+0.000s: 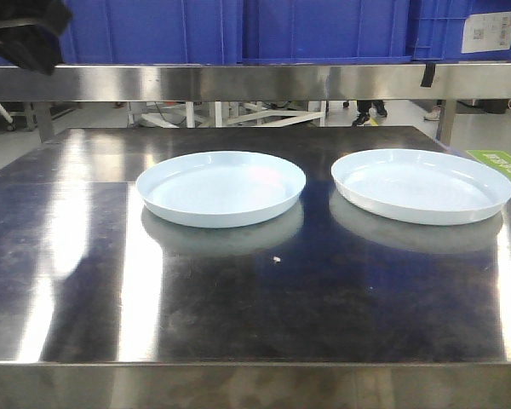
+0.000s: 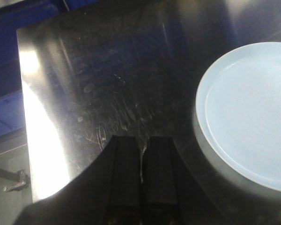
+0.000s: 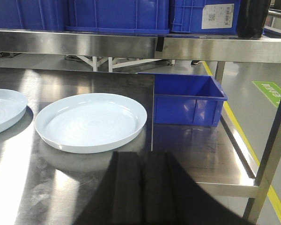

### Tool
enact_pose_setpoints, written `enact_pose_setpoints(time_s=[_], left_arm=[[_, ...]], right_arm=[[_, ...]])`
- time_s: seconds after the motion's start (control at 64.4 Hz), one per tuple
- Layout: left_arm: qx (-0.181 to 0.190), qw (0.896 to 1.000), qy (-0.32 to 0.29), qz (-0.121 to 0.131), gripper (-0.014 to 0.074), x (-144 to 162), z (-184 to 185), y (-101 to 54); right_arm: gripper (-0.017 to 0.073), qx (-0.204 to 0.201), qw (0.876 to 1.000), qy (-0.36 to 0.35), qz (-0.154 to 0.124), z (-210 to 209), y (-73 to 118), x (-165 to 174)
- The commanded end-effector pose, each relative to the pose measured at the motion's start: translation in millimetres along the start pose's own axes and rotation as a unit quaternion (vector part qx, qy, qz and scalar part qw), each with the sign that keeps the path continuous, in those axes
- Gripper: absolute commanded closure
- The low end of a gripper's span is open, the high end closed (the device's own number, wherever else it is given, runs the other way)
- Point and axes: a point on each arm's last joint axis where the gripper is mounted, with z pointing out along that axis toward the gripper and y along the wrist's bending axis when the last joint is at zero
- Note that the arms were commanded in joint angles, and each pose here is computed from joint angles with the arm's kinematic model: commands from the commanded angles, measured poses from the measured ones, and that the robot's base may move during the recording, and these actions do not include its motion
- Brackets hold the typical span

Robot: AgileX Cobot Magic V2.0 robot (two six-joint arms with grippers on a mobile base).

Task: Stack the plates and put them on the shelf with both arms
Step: 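Release the plate and raise the left gripper away, then move the right gripper toward the other white plate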

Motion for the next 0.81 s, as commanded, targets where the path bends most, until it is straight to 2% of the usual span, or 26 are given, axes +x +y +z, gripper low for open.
enact_pose_setpoints(time_s=[0.0,0.093,0.248,0.466,0.59,0.652,0.792], left_arm=[[0.002,0.995,-0.100,-0.029,0.0512,-5,-29,-3.2],[0.005,0.990,-0.131,-0.059,0.0512,14,-47,-6.1],[0.000,0.985,-0.163,-0.062,0.0512,51,-70,-10.4],[-0.007,0.972,-0.223,-0.066,0.0512,90,-107,-14.6],[-0.011,0.961,-0.258,-0.099,0.0511,105,-128,-13.9],[-0.019,0.955,-0.278,-0.101,0.0511,112,-138,-12.8],[-0.049,0.946,-0.309,-0.082,0.0512,128,-153,-10.6]], right_arm=[[0.0506,0.001,0.998,-0.055,-0.005,-2,-0.2,-10],[0.0506,0.001,0.998,-0.055,-0.005,-2,-0.2,-10],[0.0506,0.001,0.998,-0.055,-0.005,-2,-0.2,-10],[0.0506,0.001,0.998,-0.055,-0.005,-2,-0.2,-10],[0.0506,0.001,0.998,-0.055,-0.005,-2,-0.2,-10],[0.0506,0.001,0.998,-0.055,-0.005,-2,-0.2,-10],[0.0506,0.001,0.998,-0.055,-0.005,-2,-0.2,-10]])
